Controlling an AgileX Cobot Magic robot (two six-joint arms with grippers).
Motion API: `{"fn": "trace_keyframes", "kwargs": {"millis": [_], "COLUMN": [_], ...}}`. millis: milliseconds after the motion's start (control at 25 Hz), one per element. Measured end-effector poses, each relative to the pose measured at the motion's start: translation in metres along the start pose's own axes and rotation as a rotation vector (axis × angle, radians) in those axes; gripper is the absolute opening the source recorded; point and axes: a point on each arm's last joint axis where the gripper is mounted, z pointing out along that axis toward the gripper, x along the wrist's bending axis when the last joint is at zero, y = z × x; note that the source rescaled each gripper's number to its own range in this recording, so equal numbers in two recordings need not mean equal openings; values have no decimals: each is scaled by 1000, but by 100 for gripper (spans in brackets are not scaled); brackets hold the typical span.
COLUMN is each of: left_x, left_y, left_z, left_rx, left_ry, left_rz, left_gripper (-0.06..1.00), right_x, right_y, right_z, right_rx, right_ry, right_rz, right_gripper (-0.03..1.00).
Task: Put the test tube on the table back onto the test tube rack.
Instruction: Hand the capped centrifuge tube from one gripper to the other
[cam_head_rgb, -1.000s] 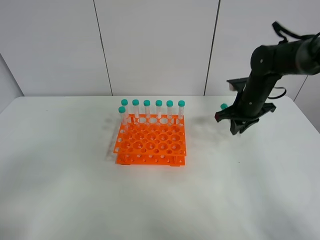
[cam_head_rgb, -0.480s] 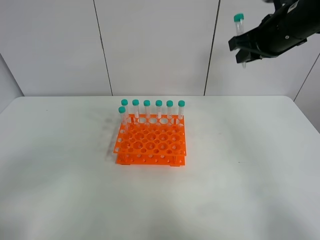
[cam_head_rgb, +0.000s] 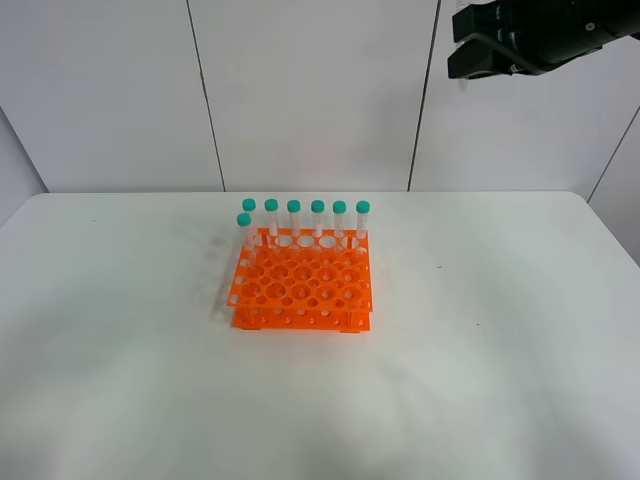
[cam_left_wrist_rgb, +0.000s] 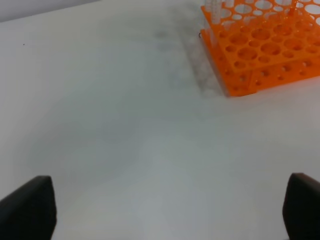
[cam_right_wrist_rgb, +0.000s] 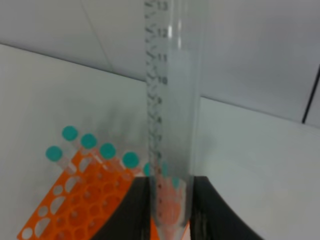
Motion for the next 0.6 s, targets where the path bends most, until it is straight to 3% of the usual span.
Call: {"fn": "trace_keyframes", "kwargs": {"millis": [240, 360, 600], "left_x": [0, 0, 0], "left_y": [0, 0, 0], "left_z": [0, 0, 0], "left_rx": [0, 0, 0], "left_ry": [0, 0, 0], "left_rz": [0, 0, 0], "left_gripper": [100, 100, 100], "right_x": [57, 84, 126], "right_y": [-3, -5, -31], "right_z": [10, 12, 22], "right_rx": [16, 7, -142], "right_ry": [37, 14, 93], "right_rz": [-209, -286, -338], "right_gripper": [3, 3, 3]}}
